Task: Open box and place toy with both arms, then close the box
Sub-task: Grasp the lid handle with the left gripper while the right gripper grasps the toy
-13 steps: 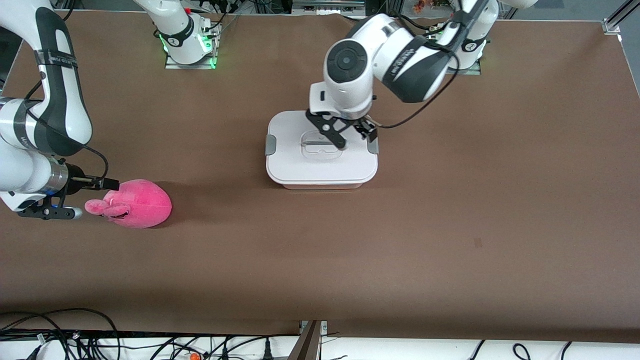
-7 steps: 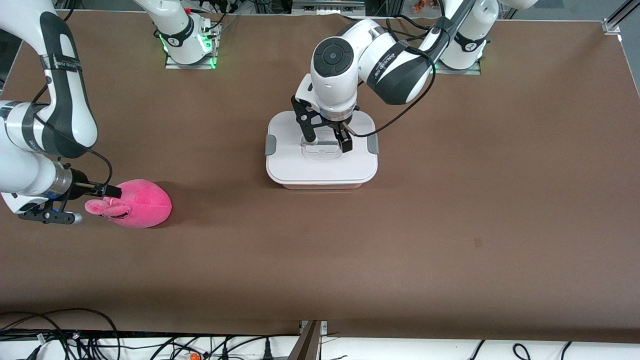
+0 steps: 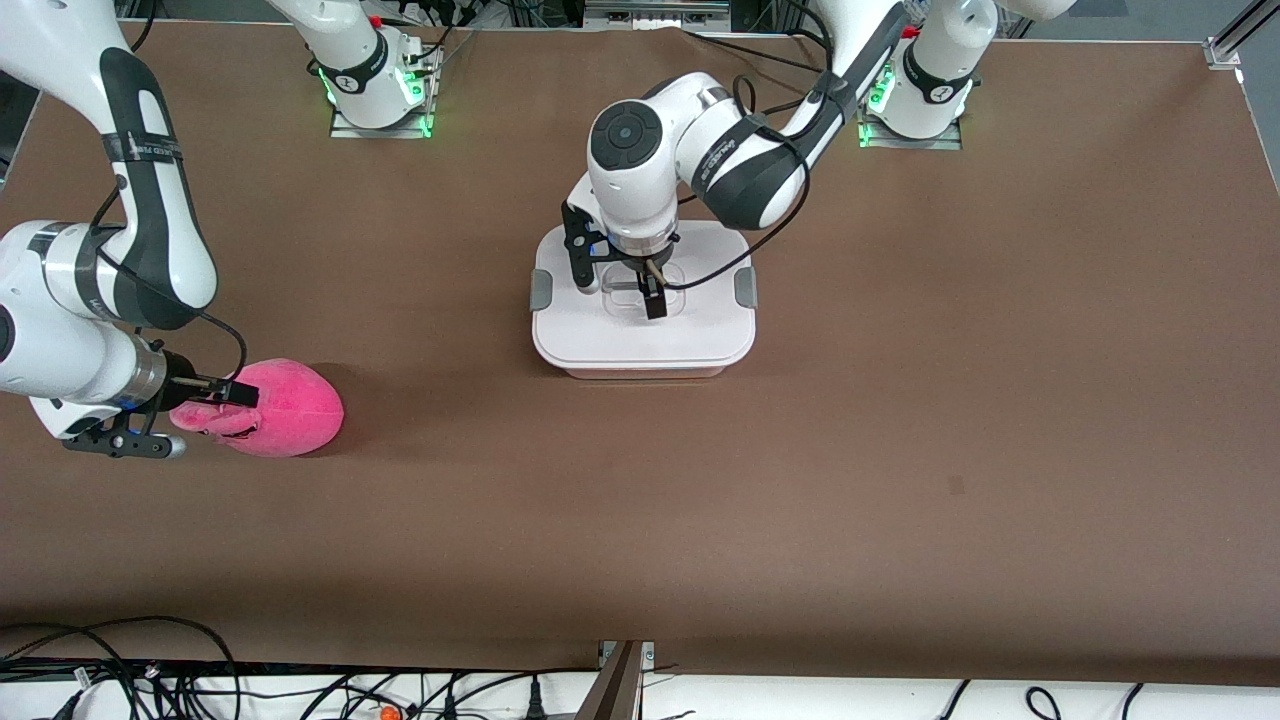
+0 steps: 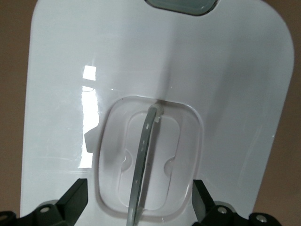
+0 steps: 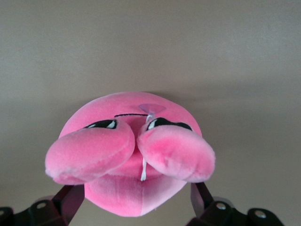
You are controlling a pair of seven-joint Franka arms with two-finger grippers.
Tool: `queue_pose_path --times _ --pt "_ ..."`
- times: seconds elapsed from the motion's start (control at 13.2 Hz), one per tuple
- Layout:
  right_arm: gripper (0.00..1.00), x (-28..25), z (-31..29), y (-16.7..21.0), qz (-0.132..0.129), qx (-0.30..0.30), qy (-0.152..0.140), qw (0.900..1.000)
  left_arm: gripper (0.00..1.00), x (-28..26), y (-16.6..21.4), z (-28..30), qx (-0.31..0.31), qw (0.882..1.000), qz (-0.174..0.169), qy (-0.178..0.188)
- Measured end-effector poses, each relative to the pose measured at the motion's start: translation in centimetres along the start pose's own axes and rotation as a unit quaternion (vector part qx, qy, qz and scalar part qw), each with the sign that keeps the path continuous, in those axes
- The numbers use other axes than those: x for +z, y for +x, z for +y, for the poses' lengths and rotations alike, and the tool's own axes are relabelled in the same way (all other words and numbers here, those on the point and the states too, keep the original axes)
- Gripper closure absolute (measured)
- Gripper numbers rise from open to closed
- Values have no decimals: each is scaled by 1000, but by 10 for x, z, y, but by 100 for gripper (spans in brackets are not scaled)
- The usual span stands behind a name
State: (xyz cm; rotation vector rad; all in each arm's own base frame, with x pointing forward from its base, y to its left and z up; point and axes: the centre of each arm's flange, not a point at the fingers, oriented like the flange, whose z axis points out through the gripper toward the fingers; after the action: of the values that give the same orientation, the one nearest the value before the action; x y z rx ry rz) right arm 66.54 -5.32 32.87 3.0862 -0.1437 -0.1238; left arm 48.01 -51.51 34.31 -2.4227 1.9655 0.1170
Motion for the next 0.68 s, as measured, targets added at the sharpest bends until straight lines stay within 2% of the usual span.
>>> queue_pose_path --times 0.08,0.23,0.38,0.68 --pt "0 3 -1 1 2 -1 0 1000 3 2 0 -1 1 1000 -1 0" --pt "0 7 -5 4 9 -4 0 1000 22 1 0 -1 5 1000 -2 4" --pt "3 13 -9 5 13 -7 0 1000 47 0 1 0 9 1000 -5 9" --pt "48 18 -21 5 16 -16 2 1000 90 -2 7 8 21 1000 -3 12"
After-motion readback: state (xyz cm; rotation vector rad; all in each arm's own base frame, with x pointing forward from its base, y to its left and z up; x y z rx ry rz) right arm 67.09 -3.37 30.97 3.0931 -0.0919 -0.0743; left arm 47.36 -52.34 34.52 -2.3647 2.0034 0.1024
